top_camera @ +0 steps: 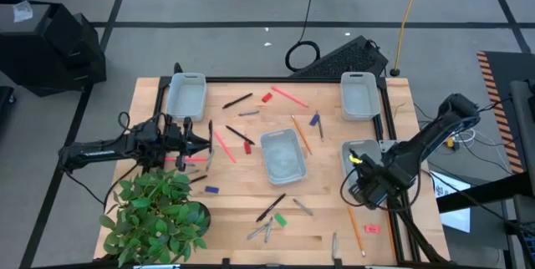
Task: Sort crayons/erasers/pens/pencils in bins
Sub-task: Put the black pen into the bottom right gray bin
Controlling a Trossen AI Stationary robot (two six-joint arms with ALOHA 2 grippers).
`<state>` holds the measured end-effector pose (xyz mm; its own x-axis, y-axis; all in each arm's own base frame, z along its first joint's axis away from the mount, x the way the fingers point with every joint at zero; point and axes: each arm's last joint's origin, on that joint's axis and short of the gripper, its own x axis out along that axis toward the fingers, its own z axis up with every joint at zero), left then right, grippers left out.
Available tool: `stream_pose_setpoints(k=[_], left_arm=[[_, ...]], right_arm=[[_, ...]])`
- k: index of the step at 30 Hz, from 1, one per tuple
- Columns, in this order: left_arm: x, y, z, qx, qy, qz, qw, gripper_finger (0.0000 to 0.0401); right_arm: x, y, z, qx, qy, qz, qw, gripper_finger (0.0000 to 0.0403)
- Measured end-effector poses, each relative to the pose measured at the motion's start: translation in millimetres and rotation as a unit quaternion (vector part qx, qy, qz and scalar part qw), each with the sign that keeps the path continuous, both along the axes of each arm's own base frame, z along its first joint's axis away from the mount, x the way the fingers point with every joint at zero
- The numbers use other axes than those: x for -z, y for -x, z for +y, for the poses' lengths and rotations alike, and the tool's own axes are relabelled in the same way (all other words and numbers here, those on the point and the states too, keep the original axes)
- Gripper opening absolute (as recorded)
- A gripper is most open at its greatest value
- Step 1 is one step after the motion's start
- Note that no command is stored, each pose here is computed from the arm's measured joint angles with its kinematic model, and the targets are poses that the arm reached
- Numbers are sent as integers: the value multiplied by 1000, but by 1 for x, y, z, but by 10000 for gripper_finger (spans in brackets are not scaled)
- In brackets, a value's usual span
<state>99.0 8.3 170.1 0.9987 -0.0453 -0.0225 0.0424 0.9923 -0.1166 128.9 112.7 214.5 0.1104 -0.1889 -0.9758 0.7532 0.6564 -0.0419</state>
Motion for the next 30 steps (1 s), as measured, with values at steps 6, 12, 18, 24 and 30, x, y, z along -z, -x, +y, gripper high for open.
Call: stream_pose_setpoints(k=[6, 12, 18, 24, 30], left_arm=[[0, 0, 0, 0, 0, 0, 1000, 56], [0, 0, 0, 0, 0, 0, 1000, 56], [0, 0, 0, 0, 0, 0, 1000, 56], [0, 0, 0, 0, 0, 0, 1000, 56], [0, 0, 0, -1, 44, 2, 999, 56]], right_arm=[[-14, -33, 25, -91, 22, -68, 993, 99], [-14, -84, 71, -228, 14, -100, 968, 95], [-12, -120, 101, -396, 56, -130, 907, 95], [-9, -148, 112, -521, 98, -199, 824, 99], [11, -200, 83, -544, 93, -234, 800, 129]])
